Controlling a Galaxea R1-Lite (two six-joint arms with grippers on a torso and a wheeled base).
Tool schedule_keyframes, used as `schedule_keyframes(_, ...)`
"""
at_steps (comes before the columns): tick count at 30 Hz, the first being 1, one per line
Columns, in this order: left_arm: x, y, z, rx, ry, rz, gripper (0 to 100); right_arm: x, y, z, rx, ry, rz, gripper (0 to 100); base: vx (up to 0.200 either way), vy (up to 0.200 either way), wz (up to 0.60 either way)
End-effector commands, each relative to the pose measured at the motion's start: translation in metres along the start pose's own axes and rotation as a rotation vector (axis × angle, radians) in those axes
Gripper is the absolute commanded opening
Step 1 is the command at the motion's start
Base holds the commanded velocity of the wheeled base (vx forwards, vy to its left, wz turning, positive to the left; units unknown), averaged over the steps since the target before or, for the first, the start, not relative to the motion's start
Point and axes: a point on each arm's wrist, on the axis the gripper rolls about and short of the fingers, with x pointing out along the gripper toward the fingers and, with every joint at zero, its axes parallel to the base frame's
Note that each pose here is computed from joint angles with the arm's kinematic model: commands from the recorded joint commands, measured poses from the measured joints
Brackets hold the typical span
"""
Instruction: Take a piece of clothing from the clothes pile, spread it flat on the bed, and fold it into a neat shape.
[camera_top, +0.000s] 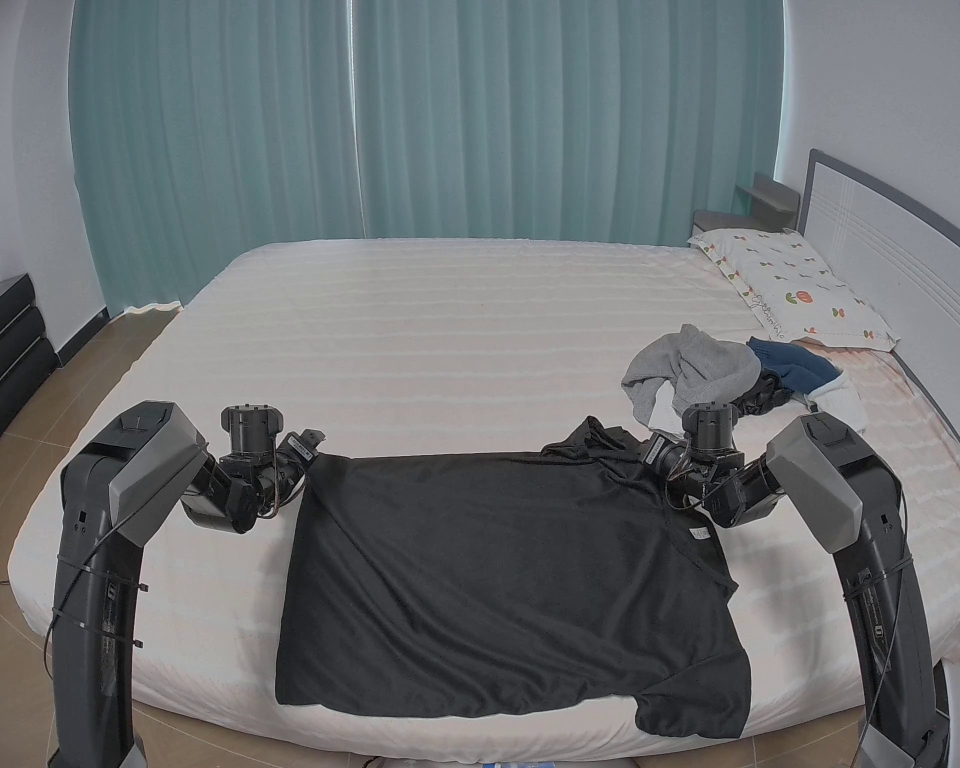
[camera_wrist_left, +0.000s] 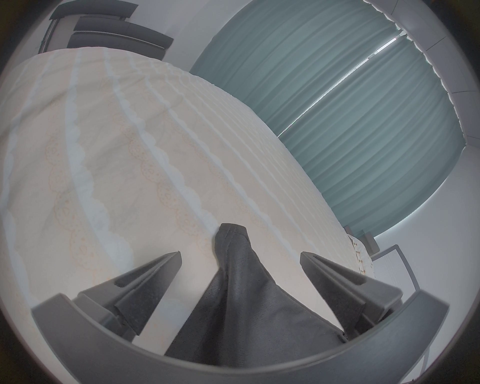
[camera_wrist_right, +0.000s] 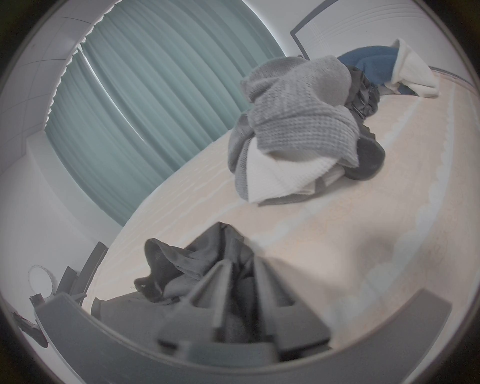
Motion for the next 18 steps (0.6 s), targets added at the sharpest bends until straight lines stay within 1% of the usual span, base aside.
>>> schedule_keyframes(1,0.003,-0.003,-0.001,0.004,-0.005,-0.012,100,0.002,0.001,0.002,0.001,-0.025,0.01,0,0.0,0.0,0.0)
schedule_keyframes(6,0.013,-0.005,-0.006,0.01,-0.014,-0.021,100,0.004,0.004,0.012,0.011,-0.07,0.026,0,0.0,0.0,0.0)
schedule_keyframes(7,0.014,-0.007,-0.008,0.015,-0.011,-0.017,100,0.004,0.005,0.017,0.012,-0.101,0.03,0,0.0,0.0,0.0)
schedule_keyframes(18,0.015,-0.006,-0.008,0.015,-0.01,-0.009,100,0.019,-0.002,0.035,0.034,-0.256,-0.015,0,0.0,0.0,0.0)
